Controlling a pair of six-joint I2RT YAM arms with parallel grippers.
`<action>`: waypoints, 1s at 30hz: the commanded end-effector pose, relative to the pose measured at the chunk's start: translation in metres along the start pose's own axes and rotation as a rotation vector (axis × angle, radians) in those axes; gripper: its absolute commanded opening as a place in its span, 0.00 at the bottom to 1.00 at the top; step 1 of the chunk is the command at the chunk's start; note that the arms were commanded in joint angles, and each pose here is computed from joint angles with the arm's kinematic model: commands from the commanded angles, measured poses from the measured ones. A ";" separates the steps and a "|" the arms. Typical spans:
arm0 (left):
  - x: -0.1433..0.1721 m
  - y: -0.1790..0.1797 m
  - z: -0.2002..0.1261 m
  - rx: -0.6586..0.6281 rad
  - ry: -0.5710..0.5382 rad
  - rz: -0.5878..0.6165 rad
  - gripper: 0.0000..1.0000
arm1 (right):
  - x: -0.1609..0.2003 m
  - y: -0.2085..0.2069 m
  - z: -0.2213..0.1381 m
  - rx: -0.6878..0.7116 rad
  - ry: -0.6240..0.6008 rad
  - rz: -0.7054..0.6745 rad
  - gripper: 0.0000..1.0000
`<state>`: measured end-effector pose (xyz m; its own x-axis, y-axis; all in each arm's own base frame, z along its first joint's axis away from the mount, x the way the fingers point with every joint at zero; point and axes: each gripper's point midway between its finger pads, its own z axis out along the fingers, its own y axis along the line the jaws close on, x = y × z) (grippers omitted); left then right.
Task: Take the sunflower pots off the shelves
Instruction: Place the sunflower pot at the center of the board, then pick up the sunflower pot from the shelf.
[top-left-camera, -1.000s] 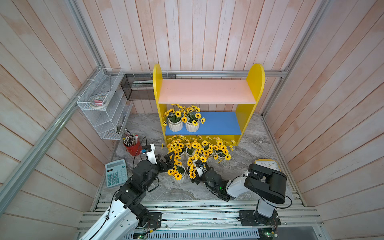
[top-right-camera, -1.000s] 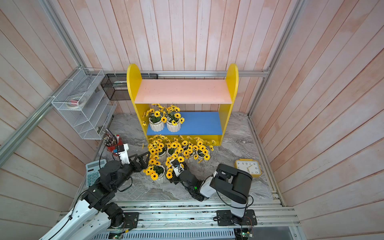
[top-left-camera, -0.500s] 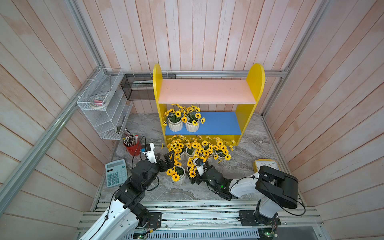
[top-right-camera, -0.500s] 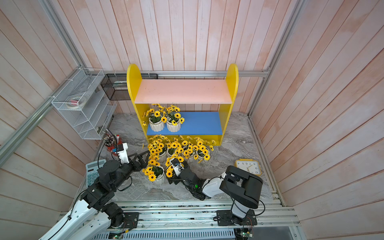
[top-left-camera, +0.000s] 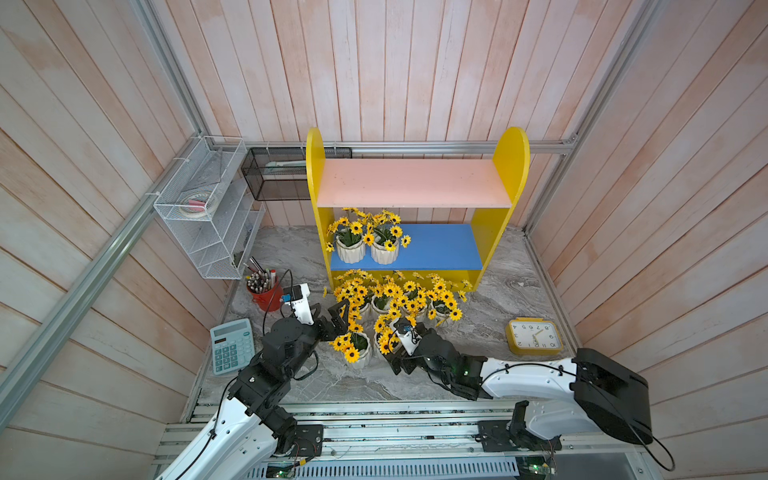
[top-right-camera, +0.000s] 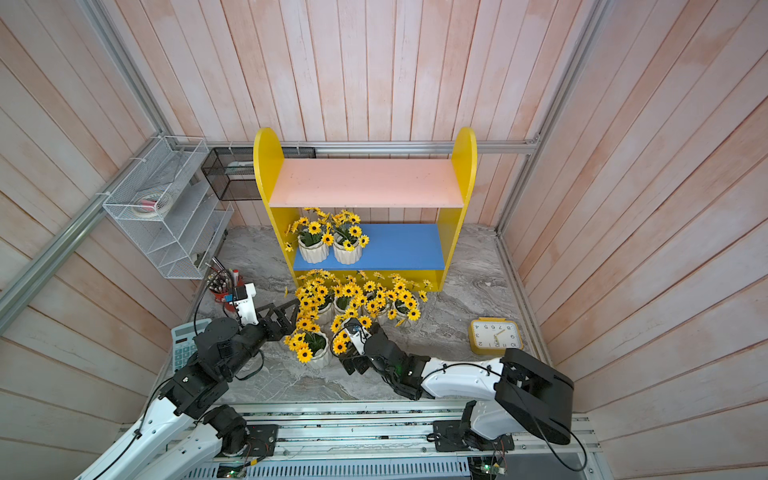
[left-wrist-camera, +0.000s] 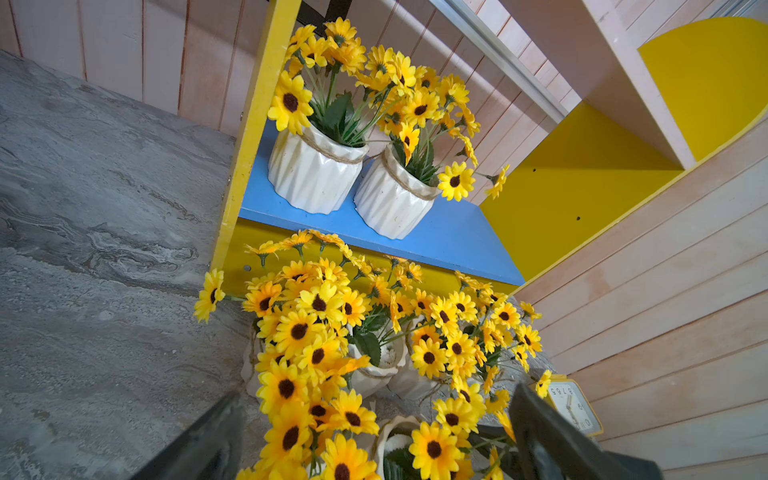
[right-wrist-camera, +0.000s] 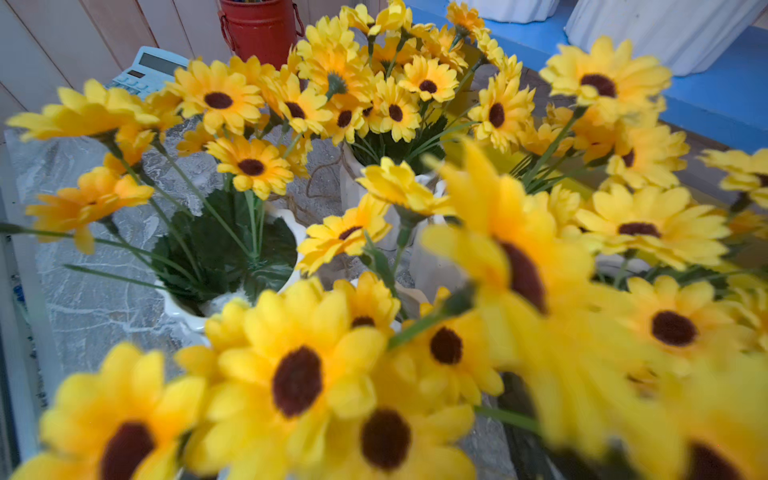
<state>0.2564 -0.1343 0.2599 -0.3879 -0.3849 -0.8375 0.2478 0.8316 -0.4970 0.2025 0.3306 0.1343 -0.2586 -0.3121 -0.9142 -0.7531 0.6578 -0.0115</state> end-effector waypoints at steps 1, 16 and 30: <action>-0.018 -0.013 -0.002 0.030 -0.026 0.058 1.00 | -0.005 -0.003 -0.019 0.001 -0.002 0.003 0.94; -0.086 0.012 0.035 -0.202 -0.062 0.265 1.00 | -0.155 -0.118 -0.077 0.195 -0.362 0.042 0.92; -0.053 0.021 0.072 0.081 0.076 0.072 1.00 | -0.173 -0.184 -0.008 0.004 -0.303 -0.050 0.98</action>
<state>0.3474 -0.1102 0.2719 -0.4220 -0.2729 -0.8645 0.2652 0.8748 -0.4056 0.3827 0.2380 0.2839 -0.0922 -0.1203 -0.9884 -0.6694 0.7424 -0.0279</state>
